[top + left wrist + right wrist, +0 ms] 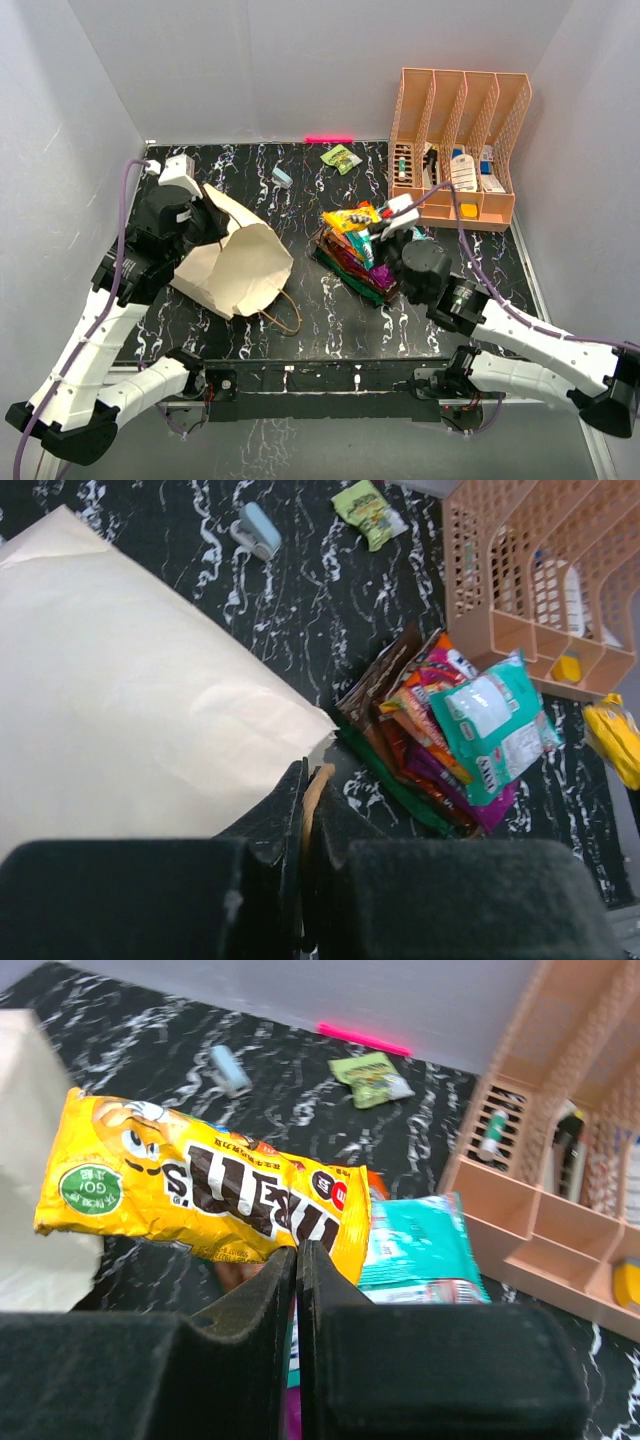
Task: Take the snacks out of the paper bag
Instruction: Place the snack at the center of the board, then adjust the paper bag at the center of the board.
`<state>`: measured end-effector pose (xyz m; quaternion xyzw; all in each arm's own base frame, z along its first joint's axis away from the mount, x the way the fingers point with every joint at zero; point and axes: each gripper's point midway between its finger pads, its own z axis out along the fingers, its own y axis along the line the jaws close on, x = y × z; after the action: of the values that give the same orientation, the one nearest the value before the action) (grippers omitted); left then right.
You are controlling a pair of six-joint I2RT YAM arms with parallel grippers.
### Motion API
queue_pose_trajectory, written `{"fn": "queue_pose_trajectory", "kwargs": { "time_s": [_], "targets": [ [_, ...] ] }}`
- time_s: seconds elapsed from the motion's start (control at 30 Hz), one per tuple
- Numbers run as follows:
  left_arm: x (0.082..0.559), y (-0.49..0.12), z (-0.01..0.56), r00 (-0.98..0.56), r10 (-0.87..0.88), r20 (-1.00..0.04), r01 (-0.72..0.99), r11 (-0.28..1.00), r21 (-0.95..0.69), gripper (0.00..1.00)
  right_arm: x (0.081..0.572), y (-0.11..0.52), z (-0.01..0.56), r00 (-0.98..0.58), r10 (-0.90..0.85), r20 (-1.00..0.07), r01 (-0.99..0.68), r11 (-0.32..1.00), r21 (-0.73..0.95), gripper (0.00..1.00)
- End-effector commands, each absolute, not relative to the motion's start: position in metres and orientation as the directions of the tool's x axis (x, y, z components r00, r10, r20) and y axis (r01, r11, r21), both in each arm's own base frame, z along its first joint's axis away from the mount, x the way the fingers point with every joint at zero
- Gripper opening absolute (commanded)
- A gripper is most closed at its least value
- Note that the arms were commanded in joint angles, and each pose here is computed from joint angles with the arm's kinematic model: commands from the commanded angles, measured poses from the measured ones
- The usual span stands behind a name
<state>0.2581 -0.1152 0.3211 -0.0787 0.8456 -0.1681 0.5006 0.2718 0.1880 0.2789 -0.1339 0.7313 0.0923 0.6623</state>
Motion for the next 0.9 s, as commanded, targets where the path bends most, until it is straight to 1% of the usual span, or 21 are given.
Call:
{"fn": "queue_pose_trajectory", "kwargs": {
  "time_s": [0.0,0.2,0.3,0.37,0.43,0.53,0.73,0.87],
  "targets": [
    [0.267,-0.140,0.371,-0.442,-0.355,-0.824,0.140,0.880,-0.454,0.00,0.284,0.166,0.300,-0.080,0.126,-0.989,-0.321,0.936,0.145,0.07],
    [0.284,-0.162,0.428,-0.385,-0.400,-0.832,0.235,0.829,-0.507,0.00,0.292,0.157,0.286,-0.120,0.134,-0.984,-0.308,0.937,0.165,0.07],
    [0.286,-0.155,0.452,-0.324,-0.408,-0.854,0.240,0.838,-0.491,0.00,0.290,0.154,0.285,-0.118,0.133,-0.984,-0.304,0.939,0.163,0.07],
    [0.285,-0.140,0.455,-0.286,-0.403,-0.870,0.192,0.865,-0.464,0.00,0.289,0.152,0.285,-0.117,0.131,-0.984,-0.299,0.941,0.161,0.07],
    [0.280,-0.121,0.447,-0.258,-0.392,-0.883,0.123,0.893,-0.433,0.00,0.289,0.152,0.284,-0.119,0.131,-0.984,-0.300,0.940,0.162,0.07],
    [0.269,-0.093,0.420,-0.237,-0.372,-0.897,0.021,0.922,-0.388,0.00,0.288,0.153,0.284,-0.125,0.128,-0.984,-0.307,0.938,0.161,0.07],
    [0.239,-0.045,0.357,-0.270,-0.302,-0.914,-0.154,0.951,-0.269,0.00,0.289,0.158,0.283,-0.142,0.120,-0.982,-0.324,0.932,0.161,0.07],
    [0.224,-0.022,0.347,-0.256,-0.275,-0.927,-0.227,0.949,-0.219,0.00,0.290,0.168,0.275,-0.178,0.088,-0.980,-0.364,0.920,0.148,0.07]
  ]
}}
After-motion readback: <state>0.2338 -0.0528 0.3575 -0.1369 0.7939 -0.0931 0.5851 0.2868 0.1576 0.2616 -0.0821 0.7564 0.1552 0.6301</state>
